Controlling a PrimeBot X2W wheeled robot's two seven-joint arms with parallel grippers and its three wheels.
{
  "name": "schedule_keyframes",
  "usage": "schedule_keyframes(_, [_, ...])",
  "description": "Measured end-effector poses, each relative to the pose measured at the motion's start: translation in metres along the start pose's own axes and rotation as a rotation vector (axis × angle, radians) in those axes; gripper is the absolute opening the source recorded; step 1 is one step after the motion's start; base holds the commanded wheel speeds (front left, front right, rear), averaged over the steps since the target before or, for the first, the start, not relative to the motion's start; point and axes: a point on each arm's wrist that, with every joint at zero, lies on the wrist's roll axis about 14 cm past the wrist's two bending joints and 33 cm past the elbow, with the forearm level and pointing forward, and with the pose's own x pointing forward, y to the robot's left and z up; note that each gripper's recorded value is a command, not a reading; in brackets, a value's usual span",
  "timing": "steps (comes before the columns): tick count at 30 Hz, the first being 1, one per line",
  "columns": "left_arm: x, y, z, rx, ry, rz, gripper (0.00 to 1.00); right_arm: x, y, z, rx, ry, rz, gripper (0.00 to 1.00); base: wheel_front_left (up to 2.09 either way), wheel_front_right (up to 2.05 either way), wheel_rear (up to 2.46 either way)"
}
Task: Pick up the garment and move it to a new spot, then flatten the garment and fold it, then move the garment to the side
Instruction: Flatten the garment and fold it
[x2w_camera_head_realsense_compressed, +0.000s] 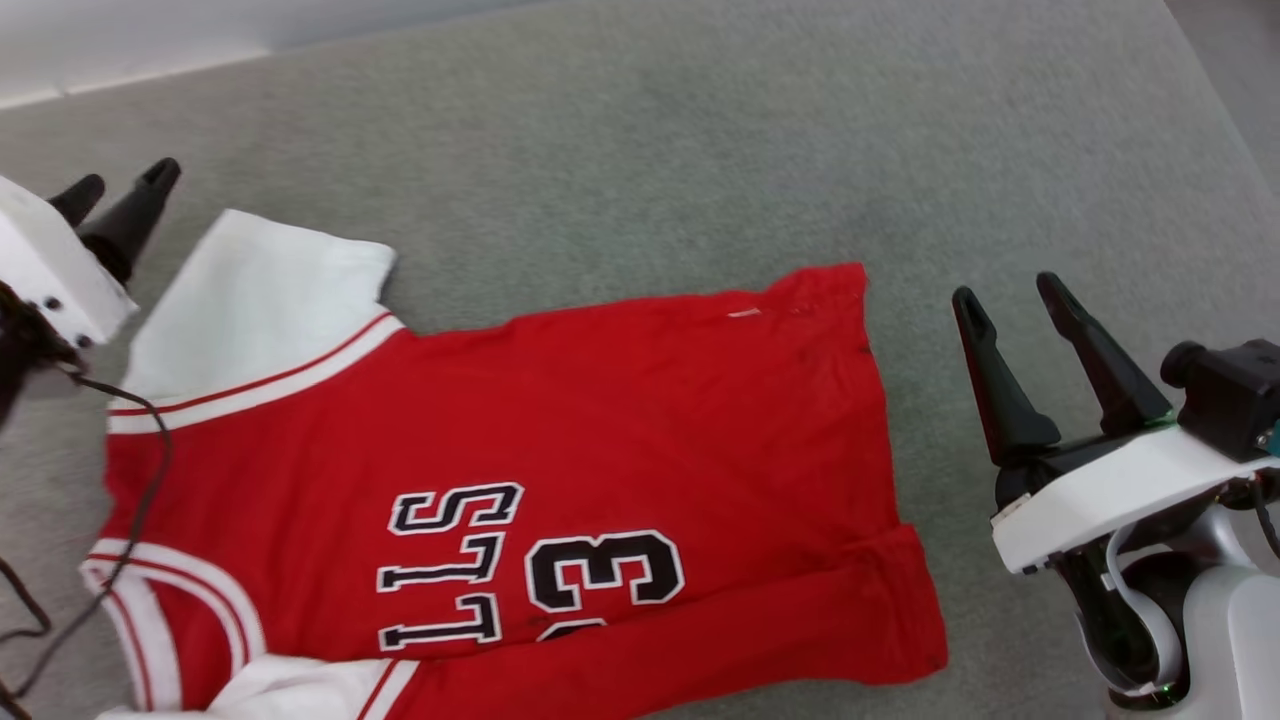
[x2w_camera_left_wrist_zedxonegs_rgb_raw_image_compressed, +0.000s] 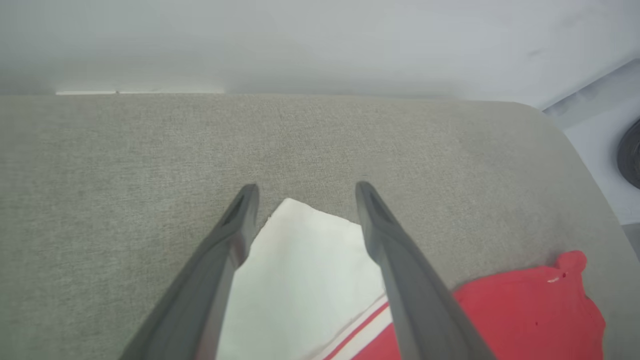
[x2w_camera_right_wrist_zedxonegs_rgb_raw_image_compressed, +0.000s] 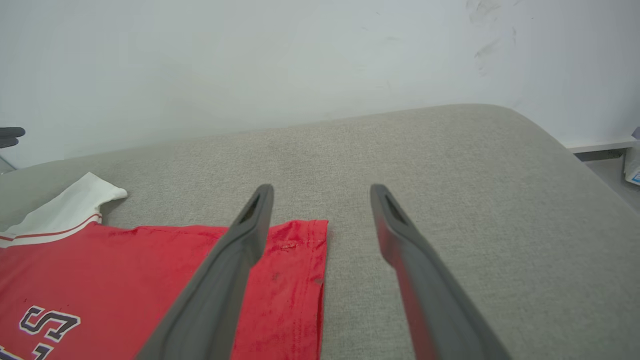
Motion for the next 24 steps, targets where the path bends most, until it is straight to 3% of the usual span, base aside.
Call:
schedule_keyframes(10, [0.046,0.024,-0.069,0.027,0.466,0.037,1.00,0.004,-0.022,-0.023,0.017,0.046,-0.068,1.00,0.00,0.00,0.00])
schedule_keyframes(17, [0.053,0.037,-0.100,0.017,0.630,0.094,1.00,0.004,-0.029,-0.037,0.056,0.076,-0.090,1.00,0.00,0.00,0.00])
schedule_keyframes(18, [0.053,0.036,-0.102,0.012,0.643,0.097,0.92,0.003,-0.030,-0.038,0.066,0.078,-0.091,1.00,0.00,0.00,0.00])
schedule_keyframes(19, [0.053,0.035,-0.105,-0.001,0.659,0.098,0.45,0.003,-0.030,-0.039,0.069,0.080,-0.094,1.00,0.00,0.00,0.00])
schedule_keyframes(21, [0.053,0.034,-0.106,-0.011,0.668,0.099,0.00,0.003,-0.032,-0.040,0.076,0.081,-0.097,1.00,0.00,0.00,0.00])
schedule_keyframes(24, [0.053,0.033,-0.106,-0.021,0.655,0.106,0.00,0.002,-0.032,-0.041,0.096,0.093,-0.096,1.00,0.00,0.00,0.00])
